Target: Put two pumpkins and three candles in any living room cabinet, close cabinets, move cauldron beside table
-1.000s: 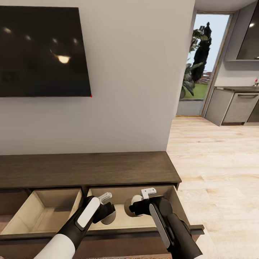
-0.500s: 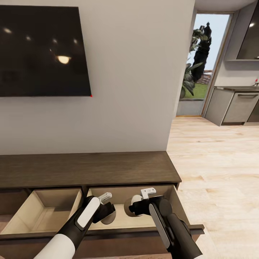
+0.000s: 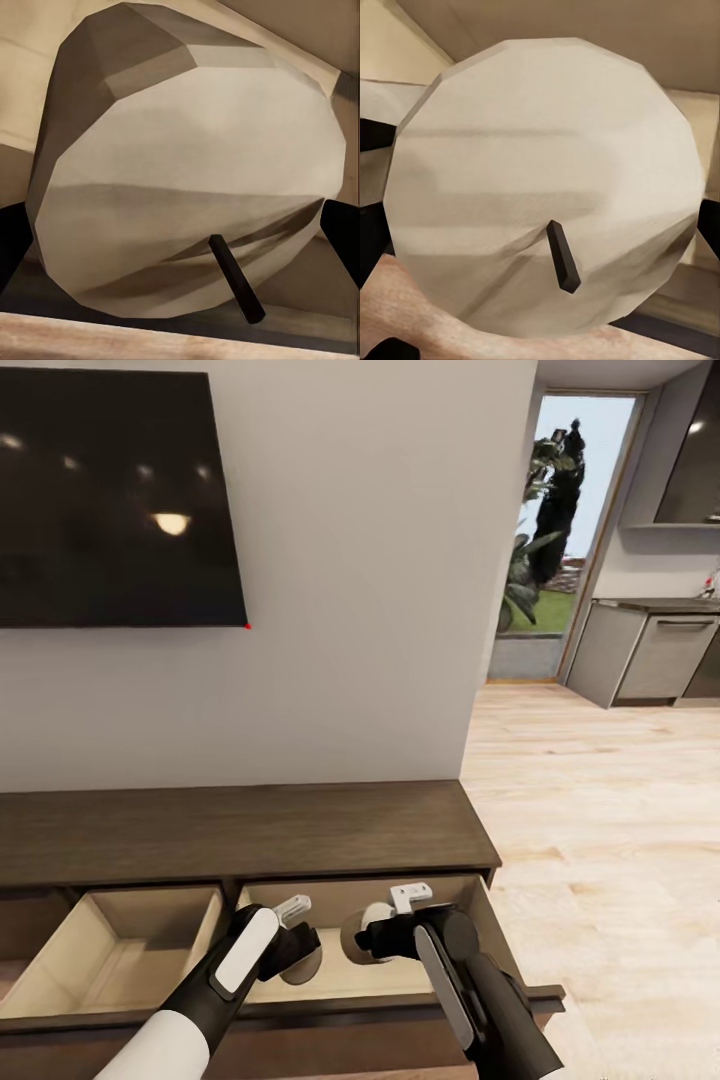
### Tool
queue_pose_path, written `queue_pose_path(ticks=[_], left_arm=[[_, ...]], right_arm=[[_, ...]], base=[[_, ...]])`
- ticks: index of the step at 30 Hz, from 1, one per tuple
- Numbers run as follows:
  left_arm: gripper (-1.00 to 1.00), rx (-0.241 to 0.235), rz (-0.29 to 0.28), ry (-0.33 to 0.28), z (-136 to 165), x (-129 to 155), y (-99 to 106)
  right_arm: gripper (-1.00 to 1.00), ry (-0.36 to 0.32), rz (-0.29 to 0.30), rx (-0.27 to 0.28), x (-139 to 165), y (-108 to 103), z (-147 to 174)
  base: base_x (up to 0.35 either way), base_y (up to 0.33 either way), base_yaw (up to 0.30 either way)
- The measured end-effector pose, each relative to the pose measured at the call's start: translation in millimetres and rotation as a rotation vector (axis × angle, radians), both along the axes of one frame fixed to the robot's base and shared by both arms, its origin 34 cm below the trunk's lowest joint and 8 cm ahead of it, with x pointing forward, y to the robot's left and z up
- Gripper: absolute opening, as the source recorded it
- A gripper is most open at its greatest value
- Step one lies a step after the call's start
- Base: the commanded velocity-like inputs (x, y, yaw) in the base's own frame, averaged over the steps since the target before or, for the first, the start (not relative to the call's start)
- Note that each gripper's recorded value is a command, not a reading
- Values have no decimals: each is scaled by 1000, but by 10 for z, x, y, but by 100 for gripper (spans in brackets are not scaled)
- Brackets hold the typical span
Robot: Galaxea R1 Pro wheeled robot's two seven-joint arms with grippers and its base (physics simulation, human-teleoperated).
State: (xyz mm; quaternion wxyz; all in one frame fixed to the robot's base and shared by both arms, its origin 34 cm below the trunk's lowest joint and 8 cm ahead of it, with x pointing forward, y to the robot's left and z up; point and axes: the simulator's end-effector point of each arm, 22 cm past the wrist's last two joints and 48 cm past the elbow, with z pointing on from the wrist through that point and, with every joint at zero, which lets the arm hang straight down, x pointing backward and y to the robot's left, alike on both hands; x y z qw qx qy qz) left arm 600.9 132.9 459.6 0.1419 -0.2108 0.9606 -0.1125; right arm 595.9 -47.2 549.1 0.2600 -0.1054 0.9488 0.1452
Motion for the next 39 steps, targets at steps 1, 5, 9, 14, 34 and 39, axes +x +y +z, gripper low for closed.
queue_pose_path(ticks=[1,5,9,14,34,39], left_arm=[[-100,-1,0,0,1,0,-5],[-100,1,-1,0,0,-2,0],[-100,1,-1,0,1,-2,0],[-100,0,-2,0,0,-2,-6],[-100,6,0,3,-4,-7,14],[-100,4,-1,2,1,-4,4]], right_arm=[[-100,1,0,-1,0,-5,-1],[-100,2,-1,7,-3,8,5],[-100,1,-1,9,-2,10,7],[-100,1,-2,7,1,4,2],[-100,-4,-117,-169,54,-391,-112],[-100,-4,-116,-171,54,-395,-117]], base=[[4,-4,-58],[53,-1,-21],[133,0,-3],[26,0,0],[1,0,0],[0,0,0]])
